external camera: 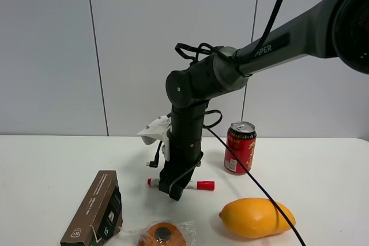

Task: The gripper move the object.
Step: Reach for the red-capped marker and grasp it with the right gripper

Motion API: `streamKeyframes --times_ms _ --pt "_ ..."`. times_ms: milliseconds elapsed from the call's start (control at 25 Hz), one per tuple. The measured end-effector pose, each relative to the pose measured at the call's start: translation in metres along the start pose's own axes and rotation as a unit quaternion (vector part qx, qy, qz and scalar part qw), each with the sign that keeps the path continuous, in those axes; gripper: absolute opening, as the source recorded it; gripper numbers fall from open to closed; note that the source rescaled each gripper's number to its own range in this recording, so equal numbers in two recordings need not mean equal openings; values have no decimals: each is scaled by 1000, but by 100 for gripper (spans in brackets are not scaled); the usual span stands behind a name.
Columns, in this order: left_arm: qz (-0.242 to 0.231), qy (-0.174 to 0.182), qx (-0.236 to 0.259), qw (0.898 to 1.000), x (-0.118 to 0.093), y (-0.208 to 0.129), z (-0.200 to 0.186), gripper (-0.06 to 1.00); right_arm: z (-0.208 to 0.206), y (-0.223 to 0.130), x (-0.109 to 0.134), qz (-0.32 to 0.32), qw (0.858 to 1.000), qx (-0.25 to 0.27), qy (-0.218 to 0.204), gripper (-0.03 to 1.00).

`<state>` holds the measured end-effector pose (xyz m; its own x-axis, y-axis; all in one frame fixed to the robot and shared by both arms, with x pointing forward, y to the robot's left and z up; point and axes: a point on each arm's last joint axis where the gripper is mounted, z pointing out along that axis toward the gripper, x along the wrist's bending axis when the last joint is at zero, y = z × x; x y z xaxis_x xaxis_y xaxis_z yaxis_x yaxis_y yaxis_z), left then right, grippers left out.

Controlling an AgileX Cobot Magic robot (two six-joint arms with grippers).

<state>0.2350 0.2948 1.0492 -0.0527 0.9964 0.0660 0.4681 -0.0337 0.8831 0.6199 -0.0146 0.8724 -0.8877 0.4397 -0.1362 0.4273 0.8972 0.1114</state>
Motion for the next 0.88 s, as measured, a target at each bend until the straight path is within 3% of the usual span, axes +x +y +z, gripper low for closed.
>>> streamKeyframes --times_ms 640,880 --pt "0 0 0 1000 0 0 0 100 3 -1 1 0 1000 8 4 2" --pt "0 0 0 1000 0 0 0 100 3 -2 1 0 1000 11 5 0"
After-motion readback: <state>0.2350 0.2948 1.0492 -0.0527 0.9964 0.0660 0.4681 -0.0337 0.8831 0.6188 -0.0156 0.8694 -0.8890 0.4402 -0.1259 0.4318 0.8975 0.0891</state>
